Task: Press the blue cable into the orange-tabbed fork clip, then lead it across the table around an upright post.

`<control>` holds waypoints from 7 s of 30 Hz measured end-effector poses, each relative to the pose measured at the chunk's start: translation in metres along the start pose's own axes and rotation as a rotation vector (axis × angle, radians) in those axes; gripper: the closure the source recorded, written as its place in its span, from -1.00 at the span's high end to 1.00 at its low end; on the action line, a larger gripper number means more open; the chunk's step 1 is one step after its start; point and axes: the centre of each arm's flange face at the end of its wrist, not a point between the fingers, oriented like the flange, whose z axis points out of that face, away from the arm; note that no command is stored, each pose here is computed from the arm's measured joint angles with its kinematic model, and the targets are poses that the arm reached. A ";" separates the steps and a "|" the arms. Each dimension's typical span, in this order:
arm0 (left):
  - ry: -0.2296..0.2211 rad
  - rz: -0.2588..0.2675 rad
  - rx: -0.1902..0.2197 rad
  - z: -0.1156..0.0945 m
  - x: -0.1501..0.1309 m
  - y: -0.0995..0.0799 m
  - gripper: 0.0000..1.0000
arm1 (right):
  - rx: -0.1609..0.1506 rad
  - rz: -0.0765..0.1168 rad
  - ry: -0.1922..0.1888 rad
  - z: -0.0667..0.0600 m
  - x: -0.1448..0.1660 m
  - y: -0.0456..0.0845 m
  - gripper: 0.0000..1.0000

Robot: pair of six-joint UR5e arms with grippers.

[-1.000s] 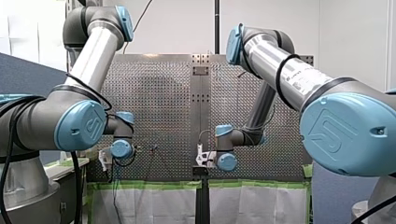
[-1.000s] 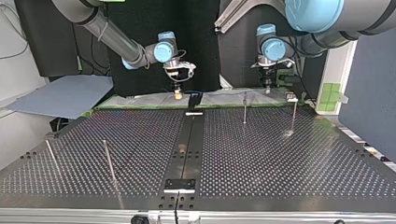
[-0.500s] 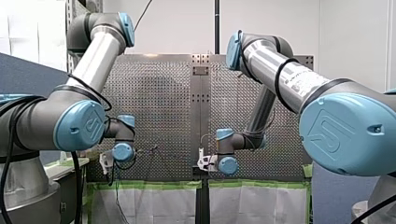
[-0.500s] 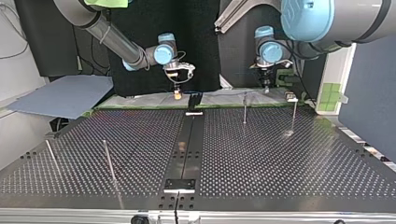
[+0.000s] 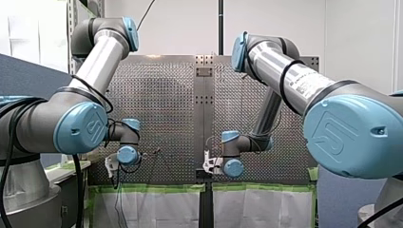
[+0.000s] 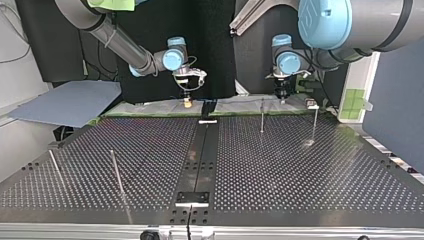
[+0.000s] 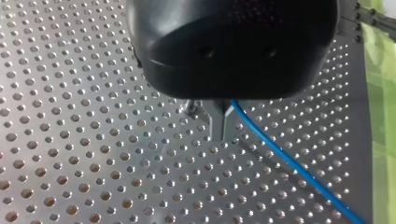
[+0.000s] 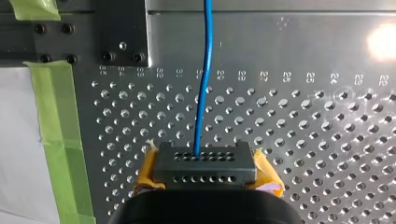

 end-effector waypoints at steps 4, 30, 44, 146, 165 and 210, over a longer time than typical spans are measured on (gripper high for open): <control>0.007 -0.004 0.005 0.010 -0.006 -0.004 -1.00 | -0.008 0.001 -0.003 0.002 0.000 0.006 -1.00; 0.029 -0.016 0.013 0.046 -0.032 -0.017 -1.00 | -0.045 0.006 0.001 0.019 0.009 0.032 -1.00; -0.009 -0.046 0.026 0.064 -0.048 -0.022 -1.00 | -0.072 0.006 0.010 0.044 0.032 0.050 -1.00; 0.095 0.000 0.235 -0.061 -0.015 -0.041 1.00 | -0.028 0.012 -0.014 0.043 0.027 0.047 -1.00; 0.106 0.023 0.241 -0.065 -0.012 -0.044 1.00 | -0.027 0.015 -0.022 0.043 0.022 0.049 -1.00; 0.097 0.148 0.253 -0.054 -0.023 -0.093 1.00 | -0.025 0.015 -0.026 0.047 0.014 0.049 -1.00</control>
